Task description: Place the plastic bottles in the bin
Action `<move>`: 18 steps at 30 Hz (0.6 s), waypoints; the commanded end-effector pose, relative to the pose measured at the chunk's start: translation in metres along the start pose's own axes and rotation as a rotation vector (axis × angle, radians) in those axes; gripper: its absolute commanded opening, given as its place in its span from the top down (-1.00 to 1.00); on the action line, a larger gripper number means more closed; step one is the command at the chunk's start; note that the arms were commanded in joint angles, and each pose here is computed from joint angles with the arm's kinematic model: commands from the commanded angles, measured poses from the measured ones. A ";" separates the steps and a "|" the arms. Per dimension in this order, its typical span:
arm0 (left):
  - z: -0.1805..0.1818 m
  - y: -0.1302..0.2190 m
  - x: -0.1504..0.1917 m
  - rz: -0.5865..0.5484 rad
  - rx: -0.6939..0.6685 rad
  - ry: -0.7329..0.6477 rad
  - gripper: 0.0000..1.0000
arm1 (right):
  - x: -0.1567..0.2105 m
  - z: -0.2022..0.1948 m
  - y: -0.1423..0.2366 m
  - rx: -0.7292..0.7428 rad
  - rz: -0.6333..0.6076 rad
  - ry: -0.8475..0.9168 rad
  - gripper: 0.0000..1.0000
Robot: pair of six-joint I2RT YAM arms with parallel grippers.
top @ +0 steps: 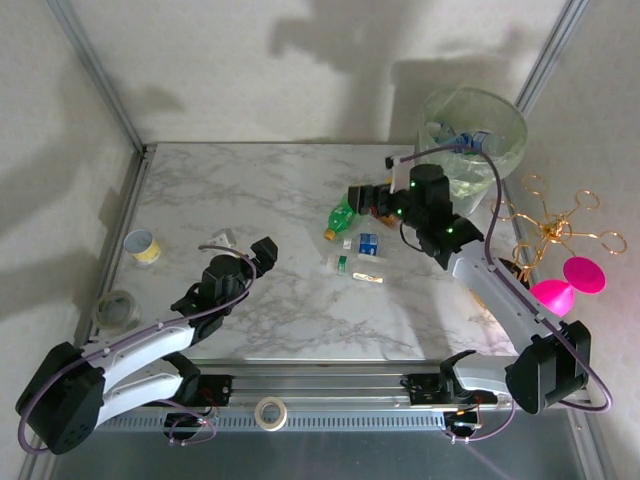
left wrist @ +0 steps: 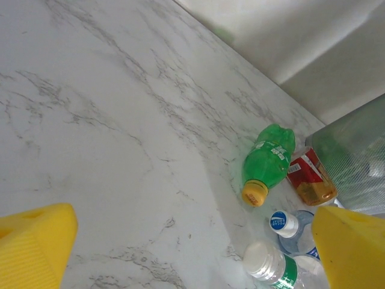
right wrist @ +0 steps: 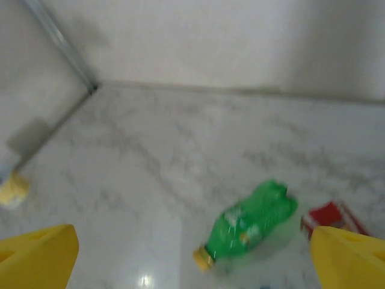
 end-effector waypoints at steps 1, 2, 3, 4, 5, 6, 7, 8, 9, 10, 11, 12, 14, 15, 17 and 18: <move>-0.009 -0.003 -0.011 -0.025 0.037 0.016 -0.99 | 0.047 -0.002 -0.009 0.052 0.218 0.092 -0.98; -0.009 -0.004 -0.011 -0.025 0.036 0.020 -0.99 | 0.059 -0.002 -0.012 0.080 0.270 0.112 -0.98; -0.008 -0.004 -0.011 -0.025 0.034 0.022 -0.99 | 0.068 -0.002 -0.014 0.102 0.310 0.127 -0.98; -0.008 -0.005 -0.010 -0.023 0.032 0.024 -0.99 | 0.078 -0.002 -0.016 0.132 0.356 0.142 -0.98; -0.008 -0.005 -0.010 -0.022 0.030 0.023 -0.99 | 0.088 -0.001 -0.019 0.153 0.395 0.161 -0.97; -0.008 -0.006 -0.011 -0.019 0.029 0.023 -0.99 | 0.097 0.000 -0.021 0.183 0.434 0.181 -0.98; -0.009 -0.006 -0.011 -0.018 0.027 0.020 -0.99 | 0.106 -0.002 -0.023 0.217 0.471 0.201 -0.98; -0.009 -0.007 -0.012 -0.018 0.024 0.017 -0.99 | 0.116 0.001 -0.025 0.239 0.508 0.230 -0.98; -0.009 -0.007 -0.012 -0.019 0.022 0.016 -0.99 | 0.124 0.000 -0.027 0.275 0.544 0.259 -0.98; -0.008 -0.007 -0.012 -0.019 0.018 0.015 -0.99 | 0.132 -0.003 -0.030 0.320 0.580 0.291 -0.98; -0.007 -0.007 -0.012 -0.021 0.017 0.016 -0.99 | 0.136 -0.005 -0.032 0.349 0.607 0.309 -0.98; -0.007 -0.007 -0.012 -0.020 0.016 0.016 -0.99 | 0.139 -0.008 -0.035 0.378 0.630 0.326 -0.98; -0.007 -0.007 -0.012 -0.018 0.015 0.016 -0.99 | 0.143 -0.009 -0.040 0.406 0.662 0.349 -0.97; -0.007 -0.007 -0.012 -0.016 0.016 0.015 -0.99 | 0.143 -0.009 -0.043 0.415 0.674 0.361 -0.98; -0.005 -0.006 -0.012 -0.014 0.012 0.015 -0.99 | 0.144 -0.008 -0.048 0.413 0.688 0.386 -0.98; -0.005 -0.005 -0.011 -0.013 0.010 0.015 -0.99 | 0.143 -0.009 -0.051 0.414 0.689 0.400 -0.98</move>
Point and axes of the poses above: each hand's point on the last joint's axis, 136 mm out from that joint toward the fingers, its own y axis back along the fingers, its own z axis along the line the jaws close on, x = y × z, the point moved 8 cm from there along y, back along the fingers, and after that the axes turned 13 degrees about -y, right-handed, at the moved point
